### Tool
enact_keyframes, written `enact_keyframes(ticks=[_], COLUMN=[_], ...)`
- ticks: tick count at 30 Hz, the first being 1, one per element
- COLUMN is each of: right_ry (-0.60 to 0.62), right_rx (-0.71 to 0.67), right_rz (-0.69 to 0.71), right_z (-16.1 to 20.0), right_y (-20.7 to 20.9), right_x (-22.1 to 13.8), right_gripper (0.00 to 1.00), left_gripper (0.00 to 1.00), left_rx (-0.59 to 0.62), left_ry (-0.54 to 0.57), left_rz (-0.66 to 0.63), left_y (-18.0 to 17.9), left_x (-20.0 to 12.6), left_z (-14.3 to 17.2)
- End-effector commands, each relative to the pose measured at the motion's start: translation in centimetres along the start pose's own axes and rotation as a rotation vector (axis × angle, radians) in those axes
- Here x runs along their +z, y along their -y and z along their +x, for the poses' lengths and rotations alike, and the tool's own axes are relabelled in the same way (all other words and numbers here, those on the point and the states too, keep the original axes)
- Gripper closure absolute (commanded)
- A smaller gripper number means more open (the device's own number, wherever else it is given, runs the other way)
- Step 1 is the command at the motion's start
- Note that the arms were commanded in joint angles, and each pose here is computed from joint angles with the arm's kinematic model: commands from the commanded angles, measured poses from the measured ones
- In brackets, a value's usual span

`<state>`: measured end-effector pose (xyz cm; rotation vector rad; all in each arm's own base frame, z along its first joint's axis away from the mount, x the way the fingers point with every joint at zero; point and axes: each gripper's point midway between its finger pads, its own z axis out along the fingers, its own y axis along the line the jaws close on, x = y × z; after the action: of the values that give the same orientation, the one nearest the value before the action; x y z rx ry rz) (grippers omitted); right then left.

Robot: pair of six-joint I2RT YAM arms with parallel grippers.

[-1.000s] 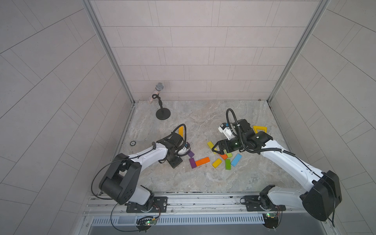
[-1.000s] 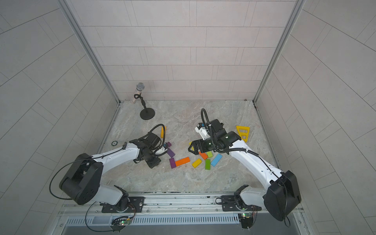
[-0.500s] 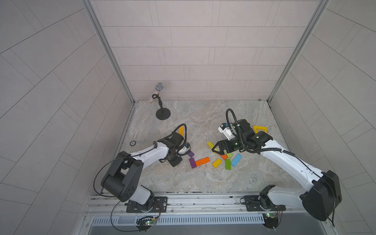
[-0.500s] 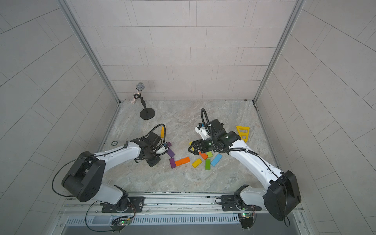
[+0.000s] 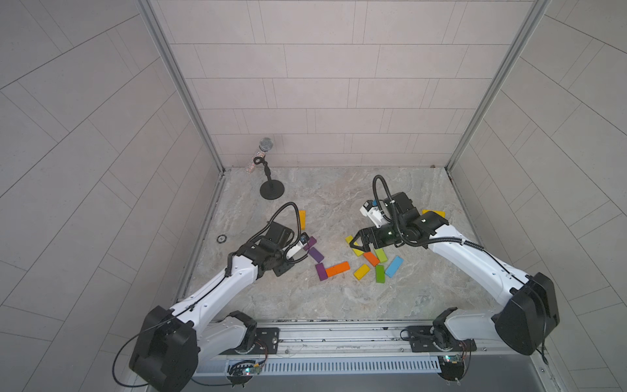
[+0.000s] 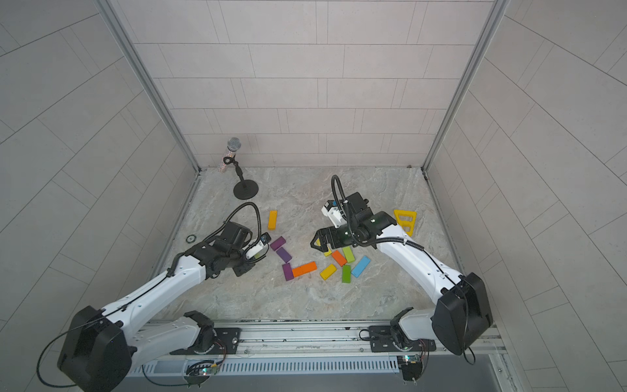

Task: Assemble the letter t with building blocks
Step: Pick up the building block from the center of the board, then assemble the building block at the center of the board.

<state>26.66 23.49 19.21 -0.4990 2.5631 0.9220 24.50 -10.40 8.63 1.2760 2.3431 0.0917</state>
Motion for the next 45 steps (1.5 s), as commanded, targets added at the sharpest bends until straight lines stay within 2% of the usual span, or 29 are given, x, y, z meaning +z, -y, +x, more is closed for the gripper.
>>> enact_keyframes(ticks=[1, 4, 8, 11, 16, 26, 37, 45], right_ry=[0.020, 0.023, 0.029, 0.021, 0.013, 0.060, 0.078, 0.075], right_rx=[-0.036, -0.045, -0.048, -0.046, -0.046, -0.071, -0.080, -0.074], right_rz=[-0.035, -0.041, -0.040, -0.036, -0.022, -0.032, -0.015, -0.010], right_z=[-1.7, -2.8, -3.7, -3.7, -3.6, -3.7, -3.0, -2.6], right_y=[-1.1, -1.4, -1.5, -1.3, -0.7, -0.6, 0.0, 0.4], right_x=[-0.4, -0.3, -0.2, 0.1, 0.7, 0.9, 0.9, 1.1], right_gripper=[0.00, 0.00, 0.00, 0.00, 0.00, 0.00, 0.00, 0.00], left_gripper=[0.81, 0.81, 0.81, 0.82, 0.83, 0.84, 0.84, 0.85], left_rx=[0.137, 0.218, 0.232, 0.277, 0.360, 0.490, 0.577, 0.600], left_ry=[0.032, 0.081, 0.142, 0.145, 0.103, 0.023, -0.015, -0.012], left_rz=[0.092, 0.142, 0.221, 0.267, 0.248, 0.092, 0.102, 0.132], left_y=[0.4, 0.1, -1.6, -2.8, -5.3, -10.4, -13.4, -13.9], left_x=[0.4, 0.8, 1.1, 1.5, 3.3, 7.2, 9.7, 11.1], left_z=[-0.1, -1.0, -2.3, -2.9, -3.4, -4.3, -6.1, -6.7])
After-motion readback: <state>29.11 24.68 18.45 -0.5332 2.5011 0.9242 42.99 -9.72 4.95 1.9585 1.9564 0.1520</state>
